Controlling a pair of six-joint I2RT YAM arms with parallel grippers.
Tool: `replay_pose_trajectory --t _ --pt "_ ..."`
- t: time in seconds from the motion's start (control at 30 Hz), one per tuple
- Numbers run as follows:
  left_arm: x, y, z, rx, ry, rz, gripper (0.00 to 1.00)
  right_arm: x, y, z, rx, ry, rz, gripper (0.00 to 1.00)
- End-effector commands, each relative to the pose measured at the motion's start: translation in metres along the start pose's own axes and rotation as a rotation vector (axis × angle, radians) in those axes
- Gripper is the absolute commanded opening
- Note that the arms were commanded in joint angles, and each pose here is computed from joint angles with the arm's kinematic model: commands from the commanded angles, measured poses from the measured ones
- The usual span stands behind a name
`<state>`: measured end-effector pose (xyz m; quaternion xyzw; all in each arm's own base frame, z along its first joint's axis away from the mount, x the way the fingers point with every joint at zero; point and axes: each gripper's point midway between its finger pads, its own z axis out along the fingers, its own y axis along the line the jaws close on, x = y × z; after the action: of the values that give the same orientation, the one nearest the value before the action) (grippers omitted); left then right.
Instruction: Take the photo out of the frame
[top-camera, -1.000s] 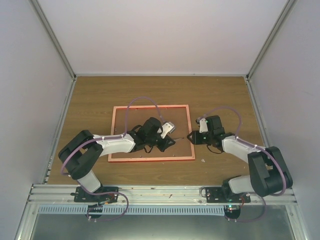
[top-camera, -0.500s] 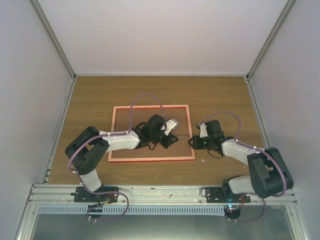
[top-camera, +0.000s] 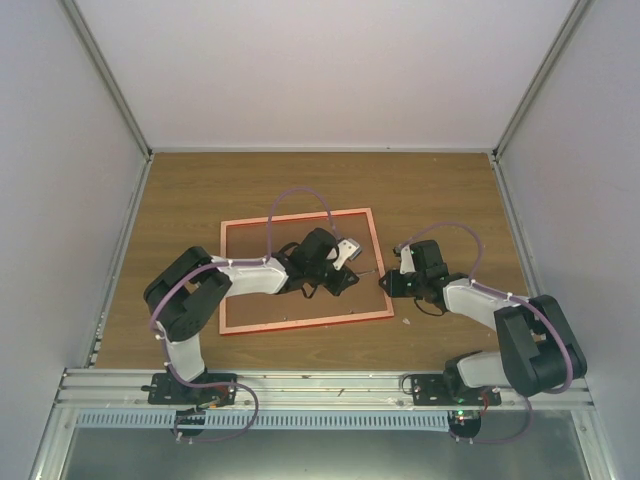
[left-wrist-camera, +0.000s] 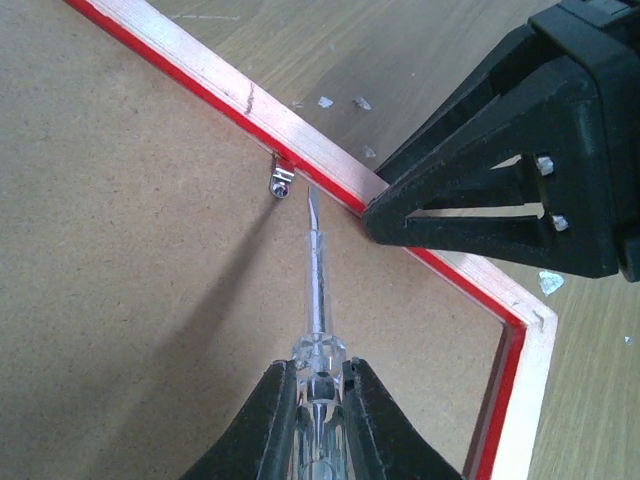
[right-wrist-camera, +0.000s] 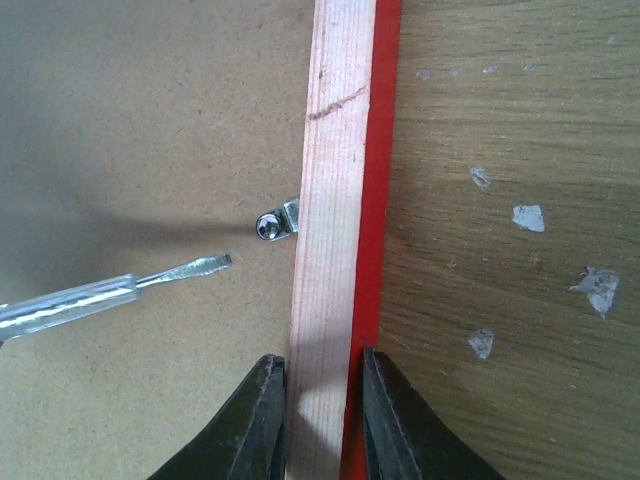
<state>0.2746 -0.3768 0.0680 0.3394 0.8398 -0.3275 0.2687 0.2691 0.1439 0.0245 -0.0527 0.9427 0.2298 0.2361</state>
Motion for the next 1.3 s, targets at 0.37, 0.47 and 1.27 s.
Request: replay_pose_trajectory --t 0.37,0.47,1.27 --pt "-0.008 -0.003 0.019 0.026 -0.012 -0.008 0.0 0.022 -0.007 0.006 0.02 0.07 -0.009 0.16" --pt "-0.007 -0.002 0.022 0.023 -0.011 -0.016 0.0 0.021 -0.006 0.006 0.017 0.067 -0.007 0.16" --pt "-0.01 0.039 0.0 -0.221 -0.125 -0.248 0.0 0.024 -0.008 0.005 0.027 0.065 0.024 0.05"
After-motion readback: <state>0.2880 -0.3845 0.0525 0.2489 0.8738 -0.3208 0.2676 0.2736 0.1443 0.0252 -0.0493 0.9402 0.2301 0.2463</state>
